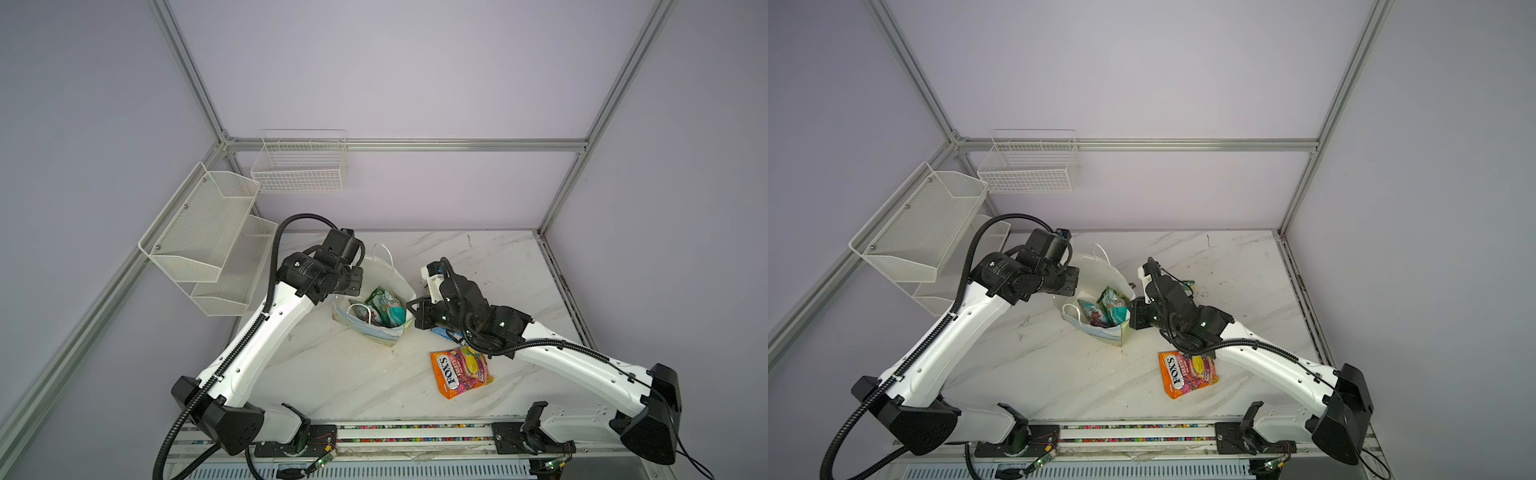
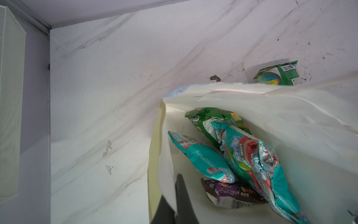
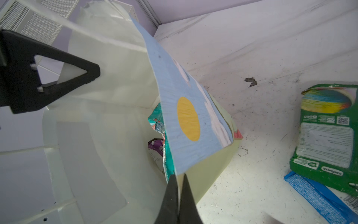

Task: Place the snacks into the paper bag
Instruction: 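Withdraw the right gripper from the bag toward the table packets, then move the open right gripper down over the orange Fruits packet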

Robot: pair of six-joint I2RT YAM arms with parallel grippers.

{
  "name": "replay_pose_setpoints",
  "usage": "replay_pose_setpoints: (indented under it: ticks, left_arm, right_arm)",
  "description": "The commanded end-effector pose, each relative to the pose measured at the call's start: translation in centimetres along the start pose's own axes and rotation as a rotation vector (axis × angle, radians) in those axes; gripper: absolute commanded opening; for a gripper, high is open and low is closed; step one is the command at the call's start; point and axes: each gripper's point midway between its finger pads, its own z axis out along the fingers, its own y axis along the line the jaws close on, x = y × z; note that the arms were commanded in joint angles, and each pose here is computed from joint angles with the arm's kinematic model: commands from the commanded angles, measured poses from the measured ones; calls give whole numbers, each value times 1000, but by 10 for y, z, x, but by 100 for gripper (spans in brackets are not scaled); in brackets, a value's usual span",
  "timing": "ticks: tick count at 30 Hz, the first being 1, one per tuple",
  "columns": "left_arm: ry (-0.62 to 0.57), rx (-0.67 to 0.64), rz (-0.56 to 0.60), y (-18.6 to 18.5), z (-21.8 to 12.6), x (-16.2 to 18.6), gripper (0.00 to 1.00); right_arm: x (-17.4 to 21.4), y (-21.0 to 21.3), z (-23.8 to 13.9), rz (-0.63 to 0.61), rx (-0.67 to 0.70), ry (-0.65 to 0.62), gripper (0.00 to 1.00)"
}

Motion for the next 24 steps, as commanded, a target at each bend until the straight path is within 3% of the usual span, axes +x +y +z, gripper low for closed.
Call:
replay_pose_setpoints:
  ticks: [1,3,6,11,16,19,24]
  left_arm:
    - [13,12,-20,-4,11,4,0]
    - [6,16,-24,-4,8,3,0]
    - [-10,20,-28,-3,2,1,0]
    - [-36,27,-37,-1,-9,-3,0]
    - [-57,33,-42,1,-19,-8,0]
    - [-63,36,-43,1,-22,-9,0]
    - [-62,37,-42,1,-23,-9,0]
  right_arm:
    - [-24,6,-17,11,-13,-88,1]
    - [-24,1,-17,12,2,-87,4]
    - [-25,-3,-18,13,16,-87,18]
    - [-29,-9,-25,6,53,-99,58]
    - [-33,-28,-36,43,139,-126,69]
    - [-33,-47,-44,89,202,-141,82]
    - [-22,-90,-54,171,313,-126,83]
